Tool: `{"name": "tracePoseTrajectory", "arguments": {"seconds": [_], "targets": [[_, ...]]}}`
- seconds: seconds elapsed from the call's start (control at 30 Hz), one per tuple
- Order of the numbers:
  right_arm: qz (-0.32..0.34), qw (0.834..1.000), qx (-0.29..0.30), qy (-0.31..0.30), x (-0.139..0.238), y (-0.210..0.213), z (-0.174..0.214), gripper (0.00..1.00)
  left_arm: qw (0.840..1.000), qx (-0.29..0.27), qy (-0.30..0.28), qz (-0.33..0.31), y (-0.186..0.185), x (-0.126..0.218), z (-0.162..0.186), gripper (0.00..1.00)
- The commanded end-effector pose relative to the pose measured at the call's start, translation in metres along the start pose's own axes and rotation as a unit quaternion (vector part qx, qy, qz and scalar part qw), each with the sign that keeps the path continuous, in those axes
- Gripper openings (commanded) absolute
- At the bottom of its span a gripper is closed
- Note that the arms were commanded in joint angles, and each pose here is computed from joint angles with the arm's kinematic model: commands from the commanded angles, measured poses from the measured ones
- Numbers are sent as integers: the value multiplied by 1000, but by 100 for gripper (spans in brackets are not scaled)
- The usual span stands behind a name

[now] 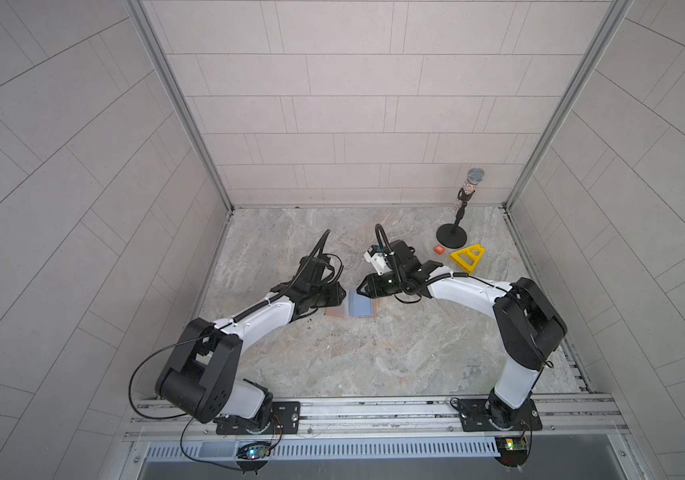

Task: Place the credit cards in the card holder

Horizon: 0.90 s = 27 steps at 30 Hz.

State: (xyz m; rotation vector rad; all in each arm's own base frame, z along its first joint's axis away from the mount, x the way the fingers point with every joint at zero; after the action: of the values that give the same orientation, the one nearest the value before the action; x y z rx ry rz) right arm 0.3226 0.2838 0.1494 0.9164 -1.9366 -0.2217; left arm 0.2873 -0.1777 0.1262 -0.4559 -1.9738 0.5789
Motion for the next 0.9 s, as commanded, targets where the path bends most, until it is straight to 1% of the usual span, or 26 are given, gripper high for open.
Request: {"name": "tracePoseTrajectory", "arguments": {"seconds": [0.0, 0.13, 0.23, 0.43, 0.63, 0.87], "targets": [[29, 999, 7, -19, 23, -11, -8, 38, 999, -15, -8, 27, -17, 12, -11, 29], [59, 998, 11, -14, 41, -29, -12, 38, 998, -20, 4, 52, -25, 13, -11, 29], [89, 996, 17, -9, 57, -44, -15, 38, 998, -20, 5, 57, -28, 12, -12, 29], [152, 988, 25, 7, 80, -75, -21, 40, 997, -15, 10, 72, -40, 5, -25, 29], [194, 980, 26, 17, 101, -104, -29, 44, 997, -11, 18, 79, -58, -15, -42, 40], [219, 974, 41, 42, 112, -129, -38, 56, 996, -2, 24, 82, -86, -53, -62, 50]]}}
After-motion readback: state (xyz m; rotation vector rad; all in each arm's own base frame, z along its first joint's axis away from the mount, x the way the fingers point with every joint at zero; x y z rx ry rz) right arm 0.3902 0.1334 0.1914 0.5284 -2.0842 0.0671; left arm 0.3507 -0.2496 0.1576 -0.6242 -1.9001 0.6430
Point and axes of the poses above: each gripper's point midway between its finger pads, its own x axis back along the fingers, its own y axis along the line the jaws close on, z = x × y, the point moved 5 cm from there along x, back along the fingers, and after that the axes turned 8 degrees about x, right-handed, at the moved point
